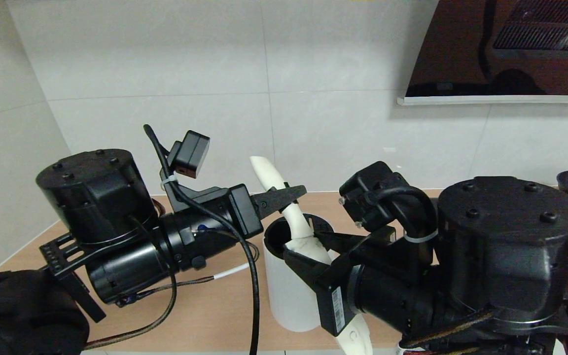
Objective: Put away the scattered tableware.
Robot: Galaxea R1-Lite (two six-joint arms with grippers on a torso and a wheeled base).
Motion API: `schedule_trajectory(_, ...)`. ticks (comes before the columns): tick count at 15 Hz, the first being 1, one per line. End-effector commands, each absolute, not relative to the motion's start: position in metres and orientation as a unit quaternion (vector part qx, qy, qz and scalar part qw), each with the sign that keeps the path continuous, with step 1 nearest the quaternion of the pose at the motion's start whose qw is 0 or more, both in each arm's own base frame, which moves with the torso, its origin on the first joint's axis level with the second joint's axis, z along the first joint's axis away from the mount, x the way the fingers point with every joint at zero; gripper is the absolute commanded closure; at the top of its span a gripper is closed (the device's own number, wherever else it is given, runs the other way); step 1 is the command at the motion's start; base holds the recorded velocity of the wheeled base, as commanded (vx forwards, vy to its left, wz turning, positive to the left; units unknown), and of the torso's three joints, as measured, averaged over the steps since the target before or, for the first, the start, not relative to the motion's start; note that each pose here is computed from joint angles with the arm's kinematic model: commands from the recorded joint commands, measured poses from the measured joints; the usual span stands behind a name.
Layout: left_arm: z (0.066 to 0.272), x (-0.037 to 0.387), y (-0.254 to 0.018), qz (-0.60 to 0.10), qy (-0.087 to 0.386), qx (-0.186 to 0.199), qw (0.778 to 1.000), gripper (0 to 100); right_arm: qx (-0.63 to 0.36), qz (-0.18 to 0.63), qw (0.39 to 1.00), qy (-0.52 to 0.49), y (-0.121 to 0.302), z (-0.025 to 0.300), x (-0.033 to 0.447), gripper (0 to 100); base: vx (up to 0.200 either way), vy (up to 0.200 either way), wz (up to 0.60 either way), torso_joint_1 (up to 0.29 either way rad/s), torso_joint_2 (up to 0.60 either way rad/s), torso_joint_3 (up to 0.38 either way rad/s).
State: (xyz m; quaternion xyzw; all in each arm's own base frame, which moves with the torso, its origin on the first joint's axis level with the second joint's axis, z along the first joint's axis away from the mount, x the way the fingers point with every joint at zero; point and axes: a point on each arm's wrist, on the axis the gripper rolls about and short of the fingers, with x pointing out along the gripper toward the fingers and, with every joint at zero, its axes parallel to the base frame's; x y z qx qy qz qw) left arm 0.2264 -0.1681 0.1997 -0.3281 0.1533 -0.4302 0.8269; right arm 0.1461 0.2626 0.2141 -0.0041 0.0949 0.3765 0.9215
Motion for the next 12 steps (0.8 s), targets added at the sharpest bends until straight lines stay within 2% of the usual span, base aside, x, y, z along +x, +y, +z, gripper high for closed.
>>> schedule_trajectory(1, 0.1994, 0.2259, -0.1682, -0.43, 0.154, -0.328, 0.826, 100, -0.002, 0.376, 0.922, 0.093, 0.2622, 0.2154, 0.1461, 100, 0.0, 0.0, 0.0, 0.0, 0.0, 0.0)
schedule_trajectory(4, 0.2029, 0.2243, -0.1697, -0.441, 0.136, -0.332, 0.823, 100, 0.002, 0.377, 0.922, 0.088, 0.2606, 0.2186, 0.1452, 100, 0.0, 0.0, 0.0, 0.0, 0.0, 0.0)
schedule_trajectory(8, 0.2039, 0.2218, -0.1694, -0.443, 0.133, -0.333, 0.822, 100, 0.009, 0.374, 0.923, 0.09, 0.2603, 0.2187, 0.1467, 100, 0.0, 0.0, 0.0, 0.0, 0.0, 0.0)
schedule_trajectory(9, 0.2048, 0.2217, -0.1693, -0.443, 0.131, -0.332, 0.822, 100, 0.01, 0.373, 0.923, 0.089, 0.2602, 0.2192, 0.1471, 0, 0.0, 0.0, 0.0, 0.0, 0.0, 0.0)
schedule_trajectory(12, 0.2046, 0.2217, -0.1693, -0.443, 0.132, -0.332, 0.823, 100, 0.013, 0.374, 0.923, 0.086, 0.2597, 0.2206, 0.1468, 0, 0.0, 0.0, 0.0, 0.0, 0.0, 0.0)
